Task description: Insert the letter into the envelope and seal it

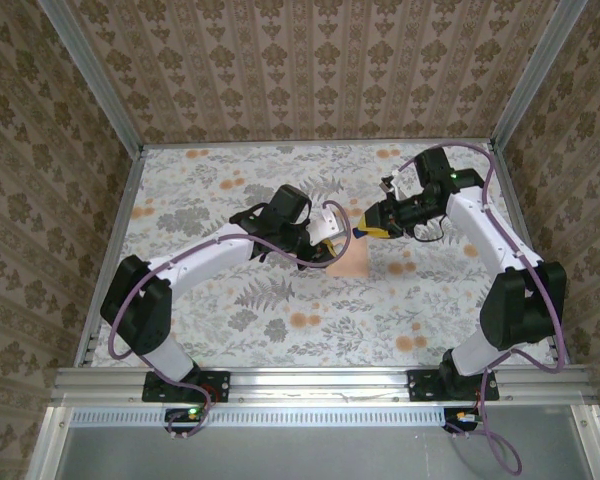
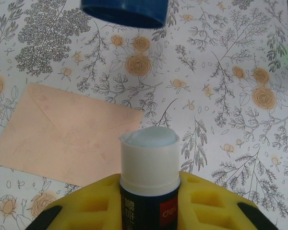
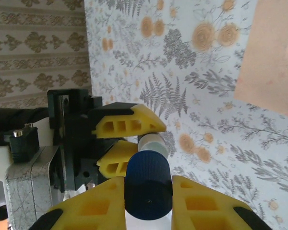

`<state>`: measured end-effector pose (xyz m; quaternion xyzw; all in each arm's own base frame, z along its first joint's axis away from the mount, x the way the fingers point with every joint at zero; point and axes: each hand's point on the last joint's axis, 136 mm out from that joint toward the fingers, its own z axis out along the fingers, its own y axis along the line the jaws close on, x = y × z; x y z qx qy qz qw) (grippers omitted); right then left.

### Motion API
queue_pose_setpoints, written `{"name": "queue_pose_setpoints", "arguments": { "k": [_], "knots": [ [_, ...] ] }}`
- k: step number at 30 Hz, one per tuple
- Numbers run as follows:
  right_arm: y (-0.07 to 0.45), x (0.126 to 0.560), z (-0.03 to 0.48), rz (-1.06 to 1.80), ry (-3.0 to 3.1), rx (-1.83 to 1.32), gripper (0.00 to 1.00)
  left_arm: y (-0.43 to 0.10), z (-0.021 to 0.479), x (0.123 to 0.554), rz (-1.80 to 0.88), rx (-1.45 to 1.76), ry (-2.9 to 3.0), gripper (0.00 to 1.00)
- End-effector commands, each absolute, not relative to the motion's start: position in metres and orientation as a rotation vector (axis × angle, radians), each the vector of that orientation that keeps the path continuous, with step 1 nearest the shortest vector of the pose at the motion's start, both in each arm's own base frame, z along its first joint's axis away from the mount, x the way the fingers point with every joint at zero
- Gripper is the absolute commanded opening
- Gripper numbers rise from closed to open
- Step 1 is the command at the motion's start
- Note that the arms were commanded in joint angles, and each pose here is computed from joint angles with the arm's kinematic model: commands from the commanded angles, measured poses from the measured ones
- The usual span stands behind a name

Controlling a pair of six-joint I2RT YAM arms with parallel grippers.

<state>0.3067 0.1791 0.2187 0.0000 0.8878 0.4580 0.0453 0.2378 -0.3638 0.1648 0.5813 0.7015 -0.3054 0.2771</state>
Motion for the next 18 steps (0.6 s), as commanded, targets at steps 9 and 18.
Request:
{"name": "queue_pose_setpoints", "arguments": {
  "k": [9, 18],
  "knots": [
    [0.185, 0.289, 0.217, 1.512, 2.719, 0.004, 0.24, -0.371, 0.184, 0.235, -0.841, 1.586, 1.829, 0.0],
    [0.19, 0.293, 0.212, 1.505, 2.717, 0.013, 0.24, -0.377, 0.182, 0.231, -0.861, 1.605, 1.839, 0.0]
  ]
}}
